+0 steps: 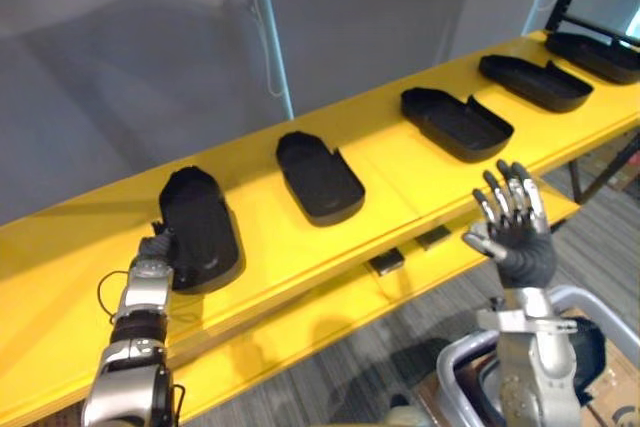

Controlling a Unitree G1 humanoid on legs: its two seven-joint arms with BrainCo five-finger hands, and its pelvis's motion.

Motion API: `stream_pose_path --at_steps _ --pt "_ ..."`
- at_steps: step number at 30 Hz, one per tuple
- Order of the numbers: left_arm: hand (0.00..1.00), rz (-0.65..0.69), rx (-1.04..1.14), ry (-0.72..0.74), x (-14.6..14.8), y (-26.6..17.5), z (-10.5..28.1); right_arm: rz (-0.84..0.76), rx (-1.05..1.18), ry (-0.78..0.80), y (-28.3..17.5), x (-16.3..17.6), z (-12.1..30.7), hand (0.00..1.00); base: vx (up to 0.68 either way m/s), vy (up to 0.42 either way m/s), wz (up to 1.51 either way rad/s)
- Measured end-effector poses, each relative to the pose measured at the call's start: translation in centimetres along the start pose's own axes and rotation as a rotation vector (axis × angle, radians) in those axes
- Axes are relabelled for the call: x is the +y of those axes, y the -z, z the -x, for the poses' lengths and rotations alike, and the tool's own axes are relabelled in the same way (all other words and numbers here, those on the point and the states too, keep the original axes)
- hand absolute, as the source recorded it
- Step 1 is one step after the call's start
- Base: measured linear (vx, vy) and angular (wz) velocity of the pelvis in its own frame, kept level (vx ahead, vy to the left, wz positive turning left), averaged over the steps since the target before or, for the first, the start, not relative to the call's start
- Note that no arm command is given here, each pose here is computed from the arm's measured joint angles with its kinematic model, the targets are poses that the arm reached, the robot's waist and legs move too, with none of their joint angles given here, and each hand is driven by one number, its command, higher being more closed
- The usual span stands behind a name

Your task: Walk over and take plastic housings, then place them on the shelf

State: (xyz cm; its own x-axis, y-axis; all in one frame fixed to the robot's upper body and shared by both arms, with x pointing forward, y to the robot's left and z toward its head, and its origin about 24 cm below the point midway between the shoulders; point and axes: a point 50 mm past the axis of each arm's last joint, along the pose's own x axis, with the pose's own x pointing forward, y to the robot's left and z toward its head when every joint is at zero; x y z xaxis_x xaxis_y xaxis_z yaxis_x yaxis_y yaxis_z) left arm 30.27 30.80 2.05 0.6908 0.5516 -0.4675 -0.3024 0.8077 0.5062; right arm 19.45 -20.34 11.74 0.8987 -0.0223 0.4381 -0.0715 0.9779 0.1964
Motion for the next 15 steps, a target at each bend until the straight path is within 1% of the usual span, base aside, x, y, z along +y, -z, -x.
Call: stream_pose_path --at_steps 4,13,15 --pt "1.00 -0.011 -0.005 -0.011 0.7 -0.1 -0.1 0.008 0.003 -0.006 -0.1 -0.1 0.0 0.00 0.00 0.000 0.00" --pt "1.00 -0.033 0.023 -0.028 0.7 0.4 -0.3 0.024 0.021 -0.011 -0.1 -0.4 -0.1 0.00 0.00 0.002 -0.02" --pt "1.00 -0.038 0.021 -0.044 1.3 0.4 -0.4 0.024 0.029 -0.013 0.0 -0.4 -0.1 0.00 0.00 0.000 -0.09"
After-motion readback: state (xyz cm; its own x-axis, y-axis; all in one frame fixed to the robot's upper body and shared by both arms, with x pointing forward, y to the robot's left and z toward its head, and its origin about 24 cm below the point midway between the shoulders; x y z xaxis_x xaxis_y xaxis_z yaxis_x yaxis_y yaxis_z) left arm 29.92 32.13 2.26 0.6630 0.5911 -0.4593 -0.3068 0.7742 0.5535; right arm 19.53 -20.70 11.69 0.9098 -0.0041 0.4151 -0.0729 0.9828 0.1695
